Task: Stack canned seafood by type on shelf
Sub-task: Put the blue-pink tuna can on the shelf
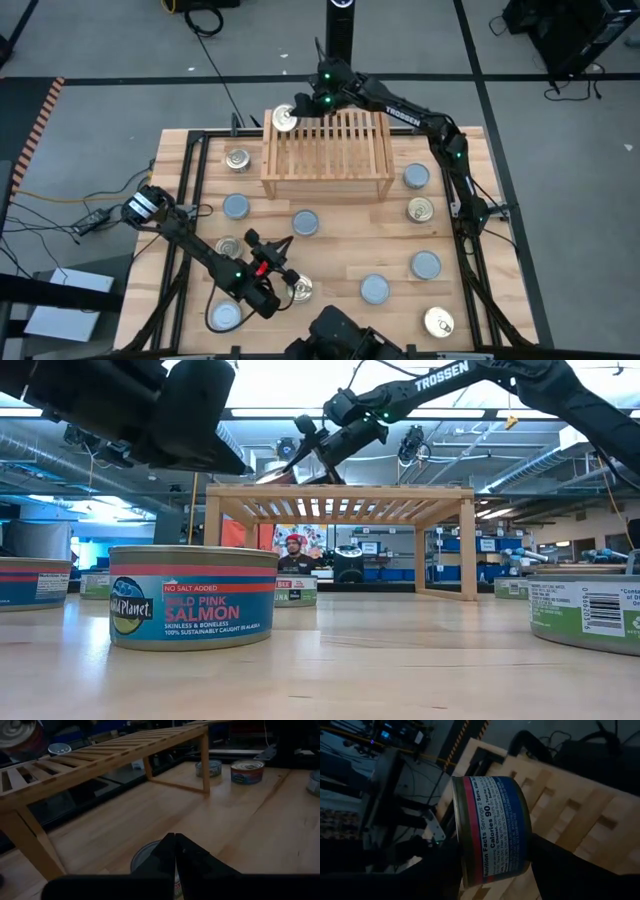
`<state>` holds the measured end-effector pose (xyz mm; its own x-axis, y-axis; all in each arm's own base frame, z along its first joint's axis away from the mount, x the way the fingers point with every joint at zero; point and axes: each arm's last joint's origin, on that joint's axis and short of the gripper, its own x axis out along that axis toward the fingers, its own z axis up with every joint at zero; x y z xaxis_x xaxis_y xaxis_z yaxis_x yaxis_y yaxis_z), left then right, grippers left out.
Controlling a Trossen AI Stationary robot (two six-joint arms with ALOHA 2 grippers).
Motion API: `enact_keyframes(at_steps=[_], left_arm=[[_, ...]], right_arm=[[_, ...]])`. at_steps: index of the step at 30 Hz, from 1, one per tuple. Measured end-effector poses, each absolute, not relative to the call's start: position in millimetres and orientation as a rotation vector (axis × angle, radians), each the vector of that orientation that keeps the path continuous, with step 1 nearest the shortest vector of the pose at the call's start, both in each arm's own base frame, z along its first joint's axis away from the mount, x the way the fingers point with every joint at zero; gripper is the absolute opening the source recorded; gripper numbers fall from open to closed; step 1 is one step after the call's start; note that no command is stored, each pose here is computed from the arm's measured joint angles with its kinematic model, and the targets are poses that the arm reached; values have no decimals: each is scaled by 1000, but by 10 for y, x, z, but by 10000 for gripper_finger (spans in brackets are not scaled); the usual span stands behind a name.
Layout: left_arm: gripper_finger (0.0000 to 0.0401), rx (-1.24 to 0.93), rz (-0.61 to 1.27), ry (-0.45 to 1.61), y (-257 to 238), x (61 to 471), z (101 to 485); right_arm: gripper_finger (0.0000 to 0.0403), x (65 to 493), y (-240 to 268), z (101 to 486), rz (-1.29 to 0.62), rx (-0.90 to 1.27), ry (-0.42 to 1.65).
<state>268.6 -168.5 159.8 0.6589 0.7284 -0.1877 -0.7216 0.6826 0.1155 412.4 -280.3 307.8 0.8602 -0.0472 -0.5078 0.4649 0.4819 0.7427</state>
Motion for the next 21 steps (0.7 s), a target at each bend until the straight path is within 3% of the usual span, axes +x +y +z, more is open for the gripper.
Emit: enact_keyframes(at_steps=[5,16,21], left_arm=[[19,30,818,231,-1687,2685,1597],[19,27,814,237,-1688,2686,1595],[19,28,813,239,-1688,2686,1594]], right_arm=[[216,4120,-2803,2979,-329,1039,475],[295,4114,-2814,2948,-360,989,482],[307,4131,-2821,2973,-347,945,459]])
